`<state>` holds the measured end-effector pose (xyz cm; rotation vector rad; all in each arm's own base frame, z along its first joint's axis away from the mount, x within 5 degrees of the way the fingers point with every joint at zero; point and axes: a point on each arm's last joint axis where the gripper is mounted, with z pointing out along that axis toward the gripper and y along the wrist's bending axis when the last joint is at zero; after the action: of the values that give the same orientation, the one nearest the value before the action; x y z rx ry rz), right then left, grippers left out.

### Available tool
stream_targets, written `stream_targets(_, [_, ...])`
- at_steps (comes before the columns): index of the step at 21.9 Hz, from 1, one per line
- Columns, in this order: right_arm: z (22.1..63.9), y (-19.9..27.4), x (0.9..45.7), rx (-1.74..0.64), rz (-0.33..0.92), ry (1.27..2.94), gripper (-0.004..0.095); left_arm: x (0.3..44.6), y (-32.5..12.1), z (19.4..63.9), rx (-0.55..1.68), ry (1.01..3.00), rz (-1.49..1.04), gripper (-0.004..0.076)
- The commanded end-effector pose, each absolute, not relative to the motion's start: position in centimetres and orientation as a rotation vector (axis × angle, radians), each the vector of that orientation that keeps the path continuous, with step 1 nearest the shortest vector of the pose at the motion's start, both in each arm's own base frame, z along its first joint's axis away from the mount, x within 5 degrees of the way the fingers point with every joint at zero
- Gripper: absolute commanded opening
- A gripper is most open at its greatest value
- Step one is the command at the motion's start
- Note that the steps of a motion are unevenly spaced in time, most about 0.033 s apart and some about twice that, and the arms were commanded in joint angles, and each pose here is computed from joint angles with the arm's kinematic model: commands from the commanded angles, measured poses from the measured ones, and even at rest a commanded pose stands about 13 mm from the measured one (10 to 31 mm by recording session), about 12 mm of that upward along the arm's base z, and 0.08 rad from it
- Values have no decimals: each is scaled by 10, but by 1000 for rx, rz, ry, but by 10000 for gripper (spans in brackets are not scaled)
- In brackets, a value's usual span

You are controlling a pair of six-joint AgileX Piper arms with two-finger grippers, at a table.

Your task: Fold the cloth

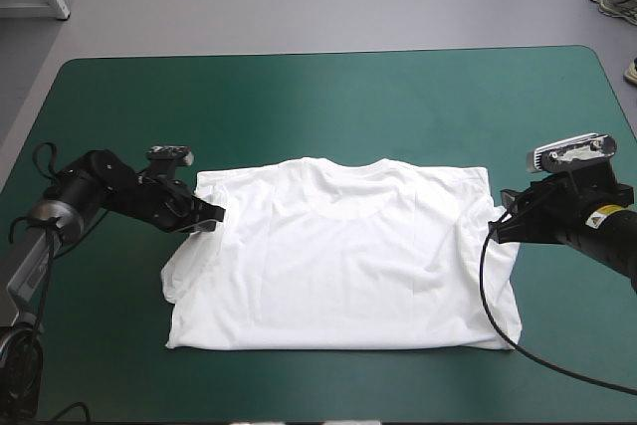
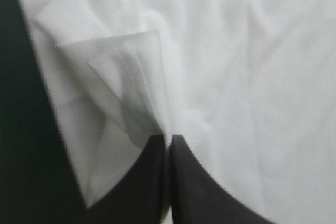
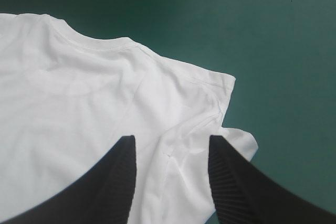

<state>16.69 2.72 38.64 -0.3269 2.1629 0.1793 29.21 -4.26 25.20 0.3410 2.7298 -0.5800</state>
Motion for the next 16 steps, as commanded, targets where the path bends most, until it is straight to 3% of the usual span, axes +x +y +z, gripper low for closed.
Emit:
stream_targets(1, [403, 28, 167, -306, 183, 2062, 413, 286, -68, 274, 422, 2649, -638, 19])
stream_targets(7, [402, 28, 166, -312, 187, 2078, 443, 279, -104, 274, 568, 2617, -644, 46])
stream_targets(8, [402, 28, 166, -312, 187, 2078, 461, 278, -104, 274, 580, 2614, -642, 78])
stream_targets(10, [402, 28, 166, -312, 187, 2076, 521, 276, -104, 273, 604, 2634, -657, 293])
stream_targets(12, [402, 28, 166, -313, 181, 2075, 523, 273, -104, 273, 616, 2651, -673, 428])
stream_targets(14, [402, 27, 167, -315, 164, 2075, 523, 270, -107, 274, 611, 2668, -733, 505])
stream_targets(16, [402, 24, 167, -307, 135, 2083, 521, 264, -113, 280, 645, 2637, -870, 511])
